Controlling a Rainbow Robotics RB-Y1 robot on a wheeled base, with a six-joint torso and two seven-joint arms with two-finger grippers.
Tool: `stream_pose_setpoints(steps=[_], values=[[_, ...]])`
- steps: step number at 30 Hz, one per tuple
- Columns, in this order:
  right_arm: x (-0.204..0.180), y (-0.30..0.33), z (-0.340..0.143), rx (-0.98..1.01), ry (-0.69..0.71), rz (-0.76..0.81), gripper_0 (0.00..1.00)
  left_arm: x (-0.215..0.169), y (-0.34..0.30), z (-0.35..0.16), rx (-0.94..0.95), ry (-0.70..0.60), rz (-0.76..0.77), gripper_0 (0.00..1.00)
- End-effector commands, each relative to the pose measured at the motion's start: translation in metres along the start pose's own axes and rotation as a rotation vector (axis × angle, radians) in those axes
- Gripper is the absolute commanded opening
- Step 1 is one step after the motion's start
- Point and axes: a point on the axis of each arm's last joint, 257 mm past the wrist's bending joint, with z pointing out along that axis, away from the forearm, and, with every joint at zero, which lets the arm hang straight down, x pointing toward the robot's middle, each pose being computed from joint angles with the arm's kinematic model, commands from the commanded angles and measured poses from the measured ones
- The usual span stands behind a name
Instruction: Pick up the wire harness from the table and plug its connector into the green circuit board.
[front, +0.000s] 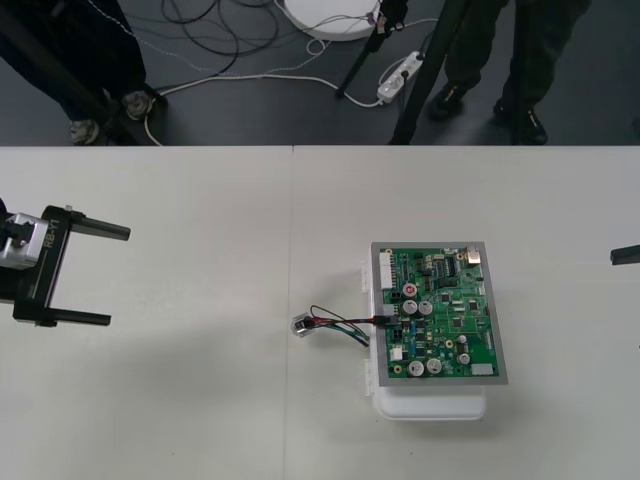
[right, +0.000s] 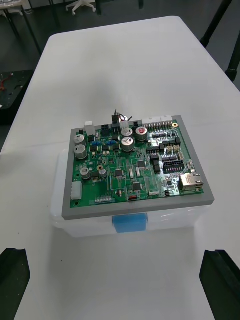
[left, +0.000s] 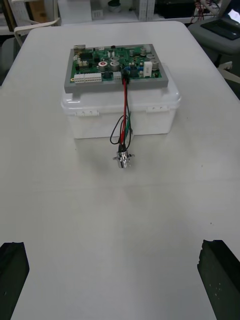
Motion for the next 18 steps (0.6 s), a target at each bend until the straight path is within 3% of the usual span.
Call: stream_pose_setpoints(steps=[1,18], values=[[-0.004,-0.002,-0.008,-0.015,0.076,-0.077,1.0,-0.017,-0.009,-0.014,-0.008,0.001,-0.099,1.0],[-0.019,0.0,-0.003,-0.046,0.104,-0.091,1.0,-0.029,-0.038,-0.025,-0.02,0.014,-0.189,1.0]])
